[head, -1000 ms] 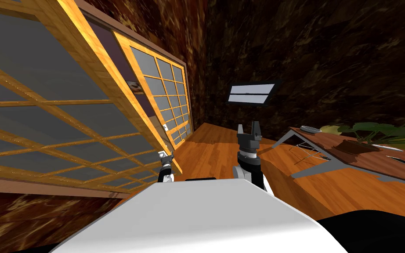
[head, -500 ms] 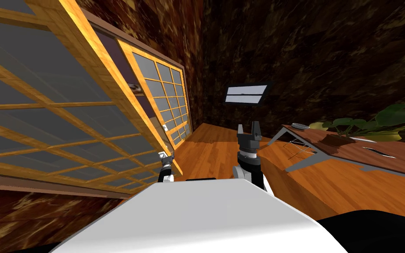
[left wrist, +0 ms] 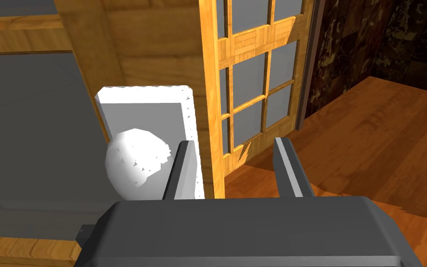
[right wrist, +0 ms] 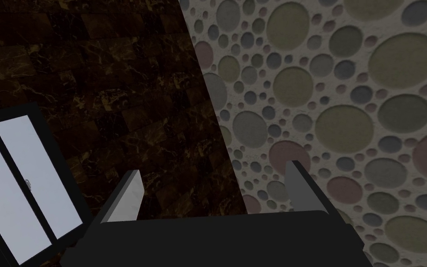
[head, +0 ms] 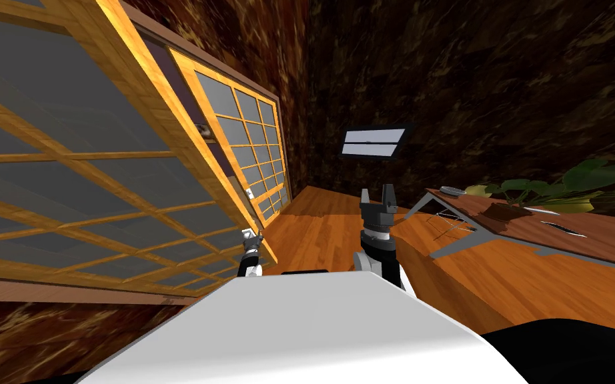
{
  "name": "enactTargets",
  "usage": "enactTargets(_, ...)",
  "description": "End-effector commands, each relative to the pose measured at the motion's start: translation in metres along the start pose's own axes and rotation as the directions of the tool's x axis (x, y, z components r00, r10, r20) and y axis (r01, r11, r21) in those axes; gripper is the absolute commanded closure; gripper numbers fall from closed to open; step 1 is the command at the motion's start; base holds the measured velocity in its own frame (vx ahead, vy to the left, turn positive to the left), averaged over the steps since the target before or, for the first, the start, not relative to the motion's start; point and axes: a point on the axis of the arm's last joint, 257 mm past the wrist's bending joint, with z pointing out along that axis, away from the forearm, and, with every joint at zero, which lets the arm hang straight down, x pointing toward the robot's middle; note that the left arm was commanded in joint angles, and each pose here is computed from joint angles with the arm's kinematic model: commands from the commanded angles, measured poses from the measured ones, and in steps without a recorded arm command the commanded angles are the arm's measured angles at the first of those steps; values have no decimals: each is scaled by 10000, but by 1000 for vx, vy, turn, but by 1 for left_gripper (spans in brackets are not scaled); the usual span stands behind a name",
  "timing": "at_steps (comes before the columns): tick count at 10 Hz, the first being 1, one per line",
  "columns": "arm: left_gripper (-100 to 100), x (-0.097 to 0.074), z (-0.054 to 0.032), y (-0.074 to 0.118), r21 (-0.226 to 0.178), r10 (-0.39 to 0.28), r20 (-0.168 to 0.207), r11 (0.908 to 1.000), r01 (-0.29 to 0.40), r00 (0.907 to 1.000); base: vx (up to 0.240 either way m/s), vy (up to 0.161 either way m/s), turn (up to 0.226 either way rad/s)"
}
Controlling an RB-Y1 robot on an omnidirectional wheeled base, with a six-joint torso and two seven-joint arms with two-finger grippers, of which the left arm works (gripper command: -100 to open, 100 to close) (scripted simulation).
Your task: Pull the door open
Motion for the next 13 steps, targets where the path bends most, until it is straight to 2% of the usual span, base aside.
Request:
enactTargets(1, 100, -9, -9, -50, 67, 40, 32, 10000, -41, 10000, 3, -11, 16)
enactTargets(6, 100, -9, -9, -50, 67, 40, 32, 10000, -41, 10000, -3, 3, 7)
enactTargets(7, -100, -9, -17, -24, -60, 80, 28, 10000, -79, 10000, -111, 8, -20)
enactTargets(13, -100, -11, -52, 70, -520, 213, 17, 9984, -212, 9998, -191, 11, -5)
